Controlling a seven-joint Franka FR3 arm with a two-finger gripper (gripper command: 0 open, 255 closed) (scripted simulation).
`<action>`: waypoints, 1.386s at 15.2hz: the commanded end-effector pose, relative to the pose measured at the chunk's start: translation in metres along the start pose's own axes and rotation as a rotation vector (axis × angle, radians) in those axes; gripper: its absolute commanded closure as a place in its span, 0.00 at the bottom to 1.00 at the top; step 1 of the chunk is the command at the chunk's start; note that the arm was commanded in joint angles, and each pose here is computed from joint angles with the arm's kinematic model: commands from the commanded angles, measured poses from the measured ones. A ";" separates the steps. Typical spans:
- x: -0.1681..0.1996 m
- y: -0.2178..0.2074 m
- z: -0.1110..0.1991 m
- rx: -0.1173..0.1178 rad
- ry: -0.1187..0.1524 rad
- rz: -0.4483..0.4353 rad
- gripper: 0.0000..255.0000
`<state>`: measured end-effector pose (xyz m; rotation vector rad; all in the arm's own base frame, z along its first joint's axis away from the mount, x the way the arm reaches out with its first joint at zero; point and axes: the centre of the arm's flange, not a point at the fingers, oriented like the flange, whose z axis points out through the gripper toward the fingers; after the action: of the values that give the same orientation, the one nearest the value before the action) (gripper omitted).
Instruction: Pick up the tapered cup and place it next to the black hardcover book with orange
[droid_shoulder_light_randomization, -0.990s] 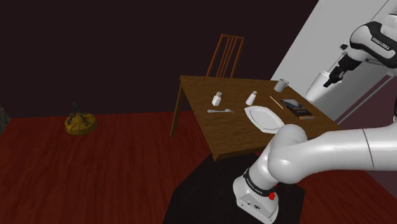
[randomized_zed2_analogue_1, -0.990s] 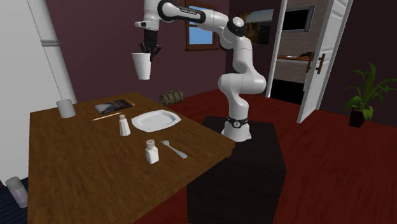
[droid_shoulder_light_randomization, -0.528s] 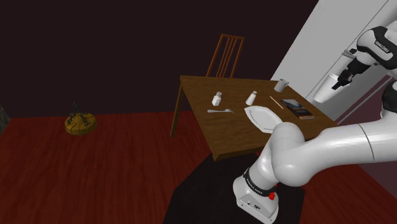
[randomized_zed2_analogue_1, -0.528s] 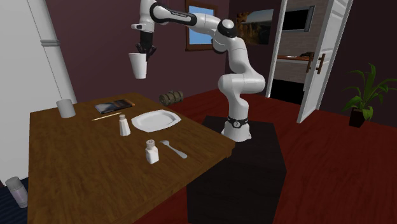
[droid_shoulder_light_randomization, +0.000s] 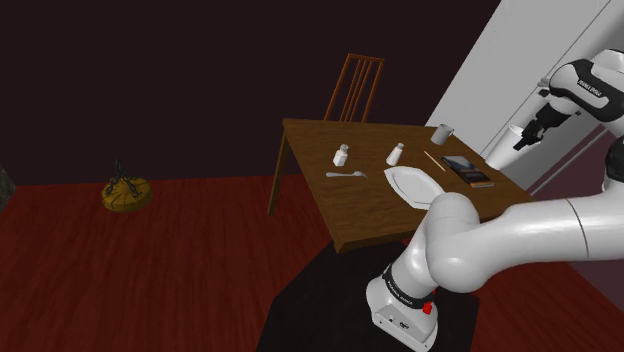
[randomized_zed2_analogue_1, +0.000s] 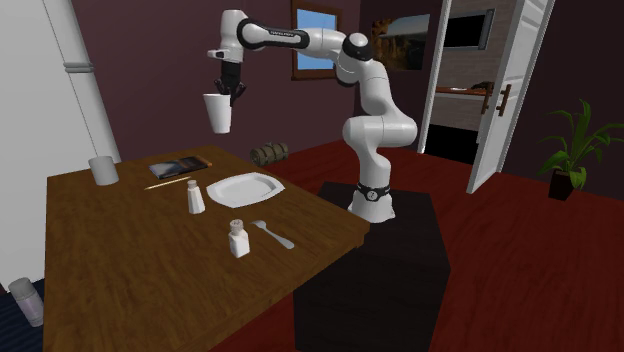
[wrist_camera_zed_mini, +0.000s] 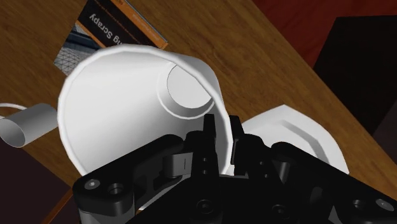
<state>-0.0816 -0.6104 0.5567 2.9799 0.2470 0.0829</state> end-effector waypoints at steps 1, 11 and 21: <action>-0.001 -0.002 0.010 -0.001 0.000 0.000 1.00; -0.003 -0.010 0.062 -0.001 0.000 0.000 1.00; -0.006 -0.018 0.114 -0.001 0.000 0.000 1.00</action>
<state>-0.0811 -0.6091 0.4465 2.9798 0.2472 0.0833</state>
